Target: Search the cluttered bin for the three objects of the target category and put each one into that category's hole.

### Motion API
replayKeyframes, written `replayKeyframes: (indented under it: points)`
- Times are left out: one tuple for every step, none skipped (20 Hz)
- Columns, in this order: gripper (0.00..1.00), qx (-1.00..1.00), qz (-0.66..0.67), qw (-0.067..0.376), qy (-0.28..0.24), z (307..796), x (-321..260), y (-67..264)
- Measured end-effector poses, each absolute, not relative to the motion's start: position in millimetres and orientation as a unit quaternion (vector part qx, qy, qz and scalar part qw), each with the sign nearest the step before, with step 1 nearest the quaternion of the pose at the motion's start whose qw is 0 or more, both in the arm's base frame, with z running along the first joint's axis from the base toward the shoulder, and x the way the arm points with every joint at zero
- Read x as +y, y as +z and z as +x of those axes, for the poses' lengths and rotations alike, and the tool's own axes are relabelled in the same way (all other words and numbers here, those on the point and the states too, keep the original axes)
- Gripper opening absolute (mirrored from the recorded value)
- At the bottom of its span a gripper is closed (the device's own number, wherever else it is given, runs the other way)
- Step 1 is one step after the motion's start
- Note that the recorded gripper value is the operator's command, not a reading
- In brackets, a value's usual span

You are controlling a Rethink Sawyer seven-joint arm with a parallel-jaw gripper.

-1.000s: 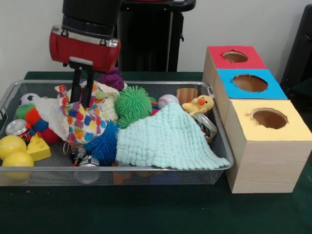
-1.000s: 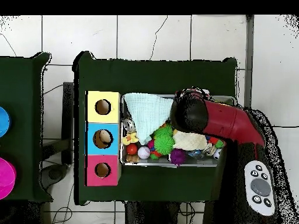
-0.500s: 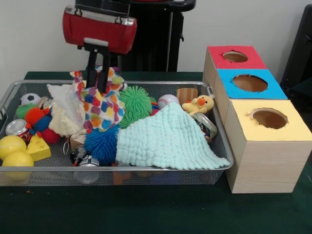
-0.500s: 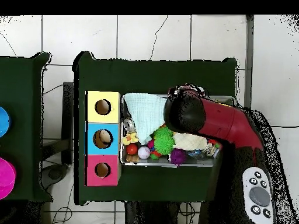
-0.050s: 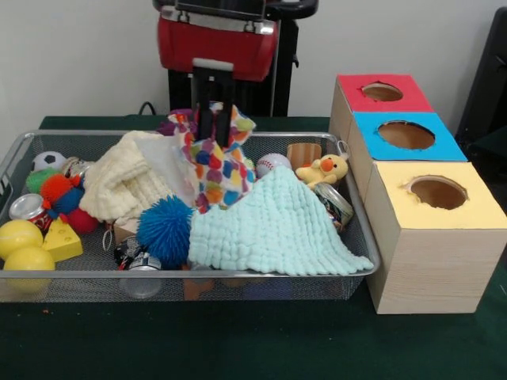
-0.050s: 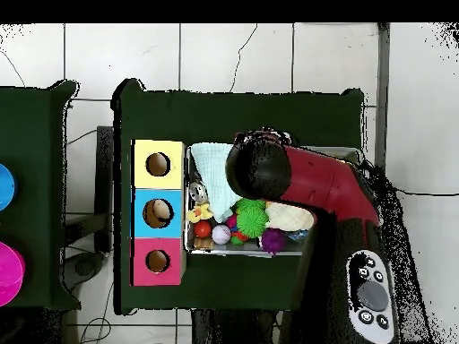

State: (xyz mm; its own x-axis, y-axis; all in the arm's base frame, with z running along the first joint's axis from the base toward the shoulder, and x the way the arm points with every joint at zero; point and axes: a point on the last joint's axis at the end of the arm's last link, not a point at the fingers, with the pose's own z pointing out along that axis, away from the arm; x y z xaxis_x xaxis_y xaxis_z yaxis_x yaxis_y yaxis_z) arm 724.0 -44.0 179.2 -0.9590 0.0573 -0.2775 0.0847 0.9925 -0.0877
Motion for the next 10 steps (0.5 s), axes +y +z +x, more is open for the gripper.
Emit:
replayKeyframes:
  points:
    - [0.00,0.989,0.035,0.139,-0.046,725.3,-38.9,178.3]
    - [0.00,0.989,0.034,0.138,-0.045,726.2,-35.6,177.4]
    - [0.00,0.989,0.034,0.138,-0.043,727.2,-32.4,176.5]
    - [0.00,0.989,0.032,0.138,-0.039,729.1,-24.9,174.4]
    - [0.00,0.989,0.032,0.137,-0.038,729.5,-23.0,173.8]
    - [0.00,0.990,0.030,0.136,-0.035,730.2,-16.6,172.0]
    - [0.00,0.990,0.028,0.135,-0.033,730.4,-10.6,170.2]
    - [0.00,0.990,0.025,0.133,-0.031,730.2,-2.8,168.0]
    - [0.00,0.991,0.021,0.133,-0.028,730.3,5.8,166.6]
    - [0.00,0.991,0.017,0.132,-0.027,730.2,13.1,166.0]
